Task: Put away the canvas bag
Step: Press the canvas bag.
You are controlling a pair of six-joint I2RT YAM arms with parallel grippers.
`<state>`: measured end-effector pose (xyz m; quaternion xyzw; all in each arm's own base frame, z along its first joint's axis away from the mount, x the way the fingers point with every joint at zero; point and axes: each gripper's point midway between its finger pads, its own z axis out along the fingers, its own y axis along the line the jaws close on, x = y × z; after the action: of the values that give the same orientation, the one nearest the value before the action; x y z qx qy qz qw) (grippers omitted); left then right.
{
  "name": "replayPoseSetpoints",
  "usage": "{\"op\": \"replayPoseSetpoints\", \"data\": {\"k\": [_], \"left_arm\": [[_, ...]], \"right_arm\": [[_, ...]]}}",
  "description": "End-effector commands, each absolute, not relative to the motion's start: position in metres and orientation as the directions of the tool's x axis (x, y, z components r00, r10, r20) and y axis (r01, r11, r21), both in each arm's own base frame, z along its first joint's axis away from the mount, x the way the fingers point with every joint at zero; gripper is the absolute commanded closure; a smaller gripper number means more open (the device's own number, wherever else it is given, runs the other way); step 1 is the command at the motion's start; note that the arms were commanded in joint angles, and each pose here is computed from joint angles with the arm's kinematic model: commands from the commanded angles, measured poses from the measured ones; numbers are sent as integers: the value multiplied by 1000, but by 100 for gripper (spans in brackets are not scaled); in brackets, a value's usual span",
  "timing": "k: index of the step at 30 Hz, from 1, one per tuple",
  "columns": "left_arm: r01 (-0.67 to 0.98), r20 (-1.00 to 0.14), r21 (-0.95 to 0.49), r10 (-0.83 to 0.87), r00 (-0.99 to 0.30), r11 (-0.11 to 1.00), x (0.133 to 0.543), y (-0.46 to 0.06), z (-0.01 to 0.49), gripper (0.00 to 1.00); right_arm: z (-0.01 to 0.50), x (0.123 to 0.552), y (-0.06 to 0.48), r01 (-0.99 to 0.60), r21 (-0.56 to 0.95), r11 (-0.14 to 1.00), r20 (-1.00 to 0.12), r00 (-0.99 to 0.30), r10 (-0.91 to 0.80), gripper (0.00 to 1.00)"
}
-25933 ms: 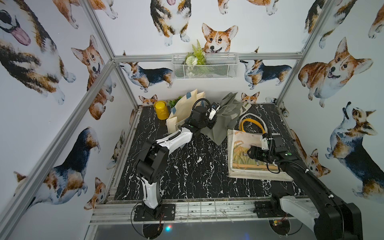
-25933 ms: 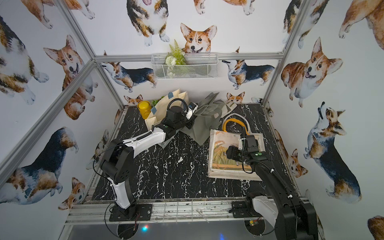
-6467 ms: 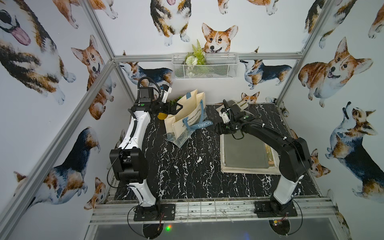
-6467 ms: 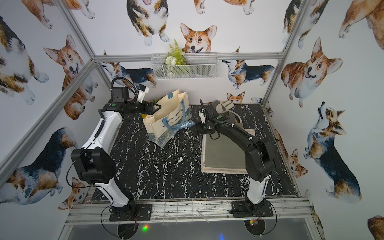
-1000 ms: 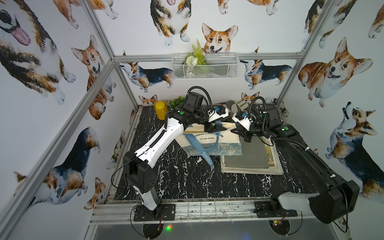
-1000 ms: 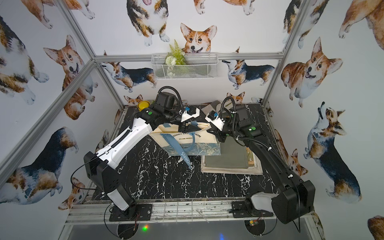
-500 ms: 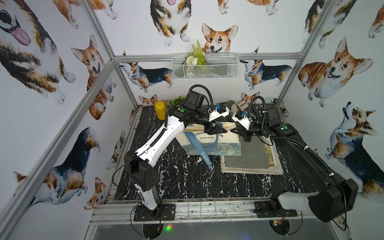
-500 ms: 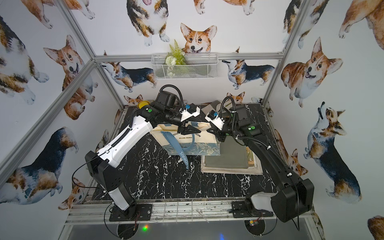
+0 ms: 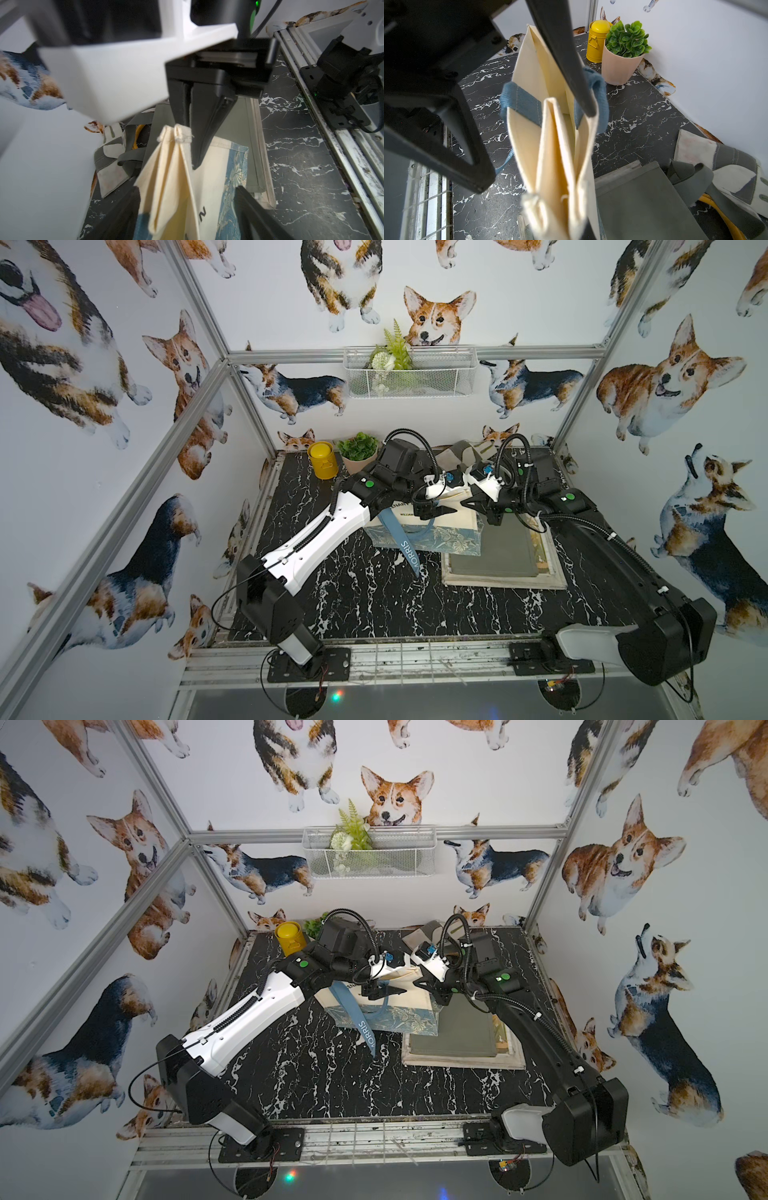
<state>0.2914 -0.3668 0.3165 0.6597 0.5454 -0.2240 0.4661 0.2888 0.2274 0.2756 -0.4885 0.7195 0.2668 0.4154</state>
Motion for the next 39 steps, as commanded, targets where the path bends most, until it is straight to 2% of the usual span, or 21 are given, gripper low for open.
{"op": "replayPoseSetpoints", "data": {"k": [1, 3, 9, 12, 16, 19, 20, 23, 28, 32, 39], "left_arm": [[893, -787, 447, 501, 360, 61, 305, -370, 327, 25], [905, -779, 426, 515, 359, 14, 300, -371, 321, 24], [922, -788, 387, 514, 338, -13, 295, -374, 314, 25], [935, -773, 345, 542, 331, -80, 288, -373, 301, 43], [941, -780, 323, 535, 324, -99, 285, -371, 299, 70], [941, -789, 324, 520, 326, -98, 286, -370, 304, 95], [940, -792, 326, 516, 328, -96, 287, -369, 305, 100], [937, -811, 339, 477, 339, -89, 287, -367, 319, 100], [942, -891, 326, 308, 332, -73, 284, -350, 359, 100], [943, -931, 329, 153, 332, -46, 283, -335, 391, 100], [949, -949, 314, -14, 315, 29, 297, -305, 431, 100]], "right_arm": [[282, 283, 233, -942, -59, 331, -875, -110, -471, 100], [280, 282, 233, -943, -87, 322, -871, -85, -484, 100], [282, 286, 232, -929, -170, 330, -873, -14, -488, 100], [287, 291, 231, -913, -214, 346, -874, 21, -485, 95], [291, 295, 229, -895, -247, 372, -879, 45, -475, 91], [286, 293, 229, -903, -224, 366, -878, 24, -479, 81], [283, 292, 230, -907, -211, 365, -879, 12, -477, 78], [274, 288, 232, -918, -163, 362, -889, -22, -457, 63], [262, 290, 237, -910, -90, 404, -933, -65, -354, 47], [250, 291, 239, -913, -43, 406, -932, -111, -346, 45], [247, 289, 238, -914, -30, 405, -928, -125, -351, 46]]}}
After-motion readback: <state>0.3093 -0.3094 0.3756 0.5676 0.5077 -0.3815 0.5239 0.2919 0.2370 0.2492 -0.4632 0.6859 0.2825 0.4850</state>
